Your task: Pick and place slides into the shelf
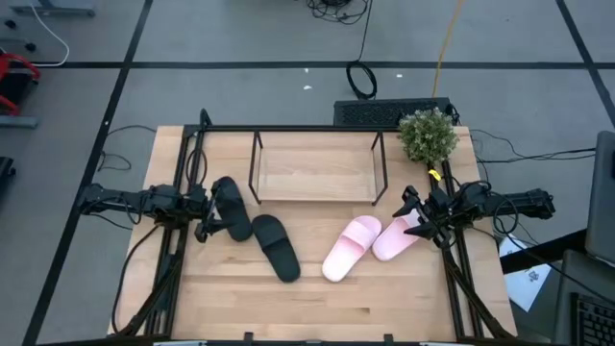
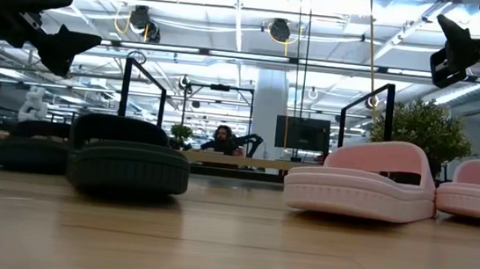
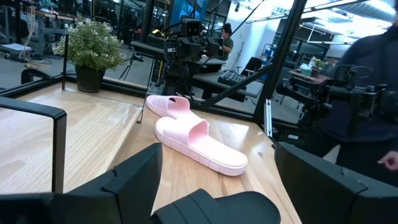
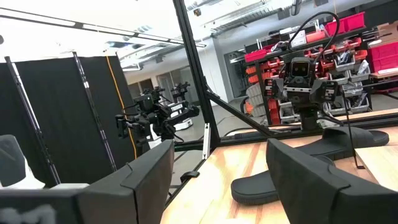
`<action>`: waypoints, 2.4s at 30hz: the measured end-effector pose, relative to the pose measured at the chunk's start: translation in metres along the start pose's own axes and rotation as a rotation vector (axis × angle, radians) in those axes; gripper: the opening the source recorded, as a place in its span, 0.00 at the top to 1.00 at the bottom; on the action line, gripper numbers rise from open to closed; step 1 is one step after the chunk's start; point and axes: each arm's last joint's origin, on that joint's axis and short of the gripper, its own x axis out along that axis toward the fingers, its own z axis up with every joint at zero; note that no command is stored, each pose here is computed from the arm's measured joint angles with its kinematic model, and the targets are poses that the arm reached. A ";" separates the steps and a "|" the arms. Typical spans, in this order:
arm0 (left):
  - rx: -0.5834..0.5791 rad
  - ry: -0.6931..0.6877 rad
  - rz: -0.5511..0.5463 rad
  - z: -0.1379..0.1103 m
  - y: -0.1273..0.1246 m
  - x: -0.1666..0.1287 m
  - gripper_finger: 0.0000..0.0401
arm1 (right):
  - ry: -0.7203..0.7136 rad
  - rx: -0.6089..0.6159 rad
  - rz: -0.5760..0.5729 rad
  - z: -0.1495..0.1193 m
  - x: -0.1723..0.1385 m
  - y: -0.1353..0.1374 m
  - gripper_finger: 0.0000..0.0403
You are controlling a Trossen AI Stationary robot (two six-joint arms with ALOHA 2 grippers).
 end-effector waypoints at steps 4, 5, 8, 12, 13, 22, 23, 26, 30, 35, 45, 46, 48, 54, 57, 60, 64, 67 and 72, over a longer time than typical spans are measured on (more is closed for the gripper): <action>0.000 0.000 0.000 0.000 0.000 0.000 0.23 | 0.000 0.000 0.000 0.000 0.000 0.000 0.39; 0.000 0.001 0.000 0.000 0.000 0.000 0.23 | 0.000 0.000 0.000 0.000 0.000 0.000 0.39; 0.000 0.000 0.000 0.000 0.000 0.000 0.23 | 0.000 0.000 0.000 0.000 0.000 0.000 0.39; 0.000 0.000 0.000 0.000 0.000 0.000 0.23 | 0.000 0.000 0.000 0.000 0.000 0.000 0.39; 0.000 0.001 0.000 0.000 0.000 0.000 0.23 | -0.001 0.000 -0.002 0.000 0.000 0.000 0.39; 0.000 0.001 0.000 0.000 0.000 0.000 0.23 | -0.186 0.301 -0.021 0.015 -0.001 0.002 0.39; 0.000 0.000 0.000 0.000 0.000 0.000 0.23 | -0.248 0.331 -0.035 0.019 -0.002 0.003 0.39; 0.000 0.000 0.000 0.000 0.000 0.000 0.23 | -0.446 0.389 -0.078 0.033 -0.007 0.004 0.39; 0.000 0.001 0.000 0.000 0.000 0.000 0.23 | -0.663 0.349 -0.113 0.047 -0.015 0.007 0.39; 0.000 0.000 0.001 0.000 0.000 0.000 0.23 | -0.834 0.239 -0.216 0.058 -0.022 0.008 0.39; 0.052 -0.110 0.151 0.008 0.003 -0.001 0.23 | -0.933 0.211 -0.450 0.062 -0.019 0.002 0.39; 0.052 -0.122 0.149 0.009 0.003 -0.001 0.23 | -0.902 0.200 -0.469 0.060 -0.016 0.001 0.39; 0.029 -0.142 0.148 0.010 0.003 -0.001 0.23 | -0.888 0.181 -0.488 0.067 -0.011 0.001 0.39; -0.092 -0.331 0.127 0.027 -0.001 -0.004 0.23 | -0.861 0.131 -0.526 0.086 0.002 0.004 0.39; -0.156 -0.465 0.063 0.039 -0.005 -0.009 0.23 | -0.873 0.135 -0.517 0.096 0.007 0.006 0.39; -0.289 -0.588 -0.018 0.050 -0.008 -0.015 0.23 | -0.863 0.123 -0.477 0.104 0.012 0.009 0.39; -0.362 -0.689 -0.088 0.058 -0.010 -0.021 0.23 | -0.879 0.056 -0.377 0.118 0.014 0.016 0.39; -0.345 -0.721 -0.096 0.061 -0.011 -0.023 0.23 | -0.895 -0.018 -0.309 0.128 0.015 0.021 0.39; -0.370 -0.724 -0.101 0.061 -0.011 -0.023 0.23 | -0.900 -0.106 -0.262 0.139 0.017 0.027 0.39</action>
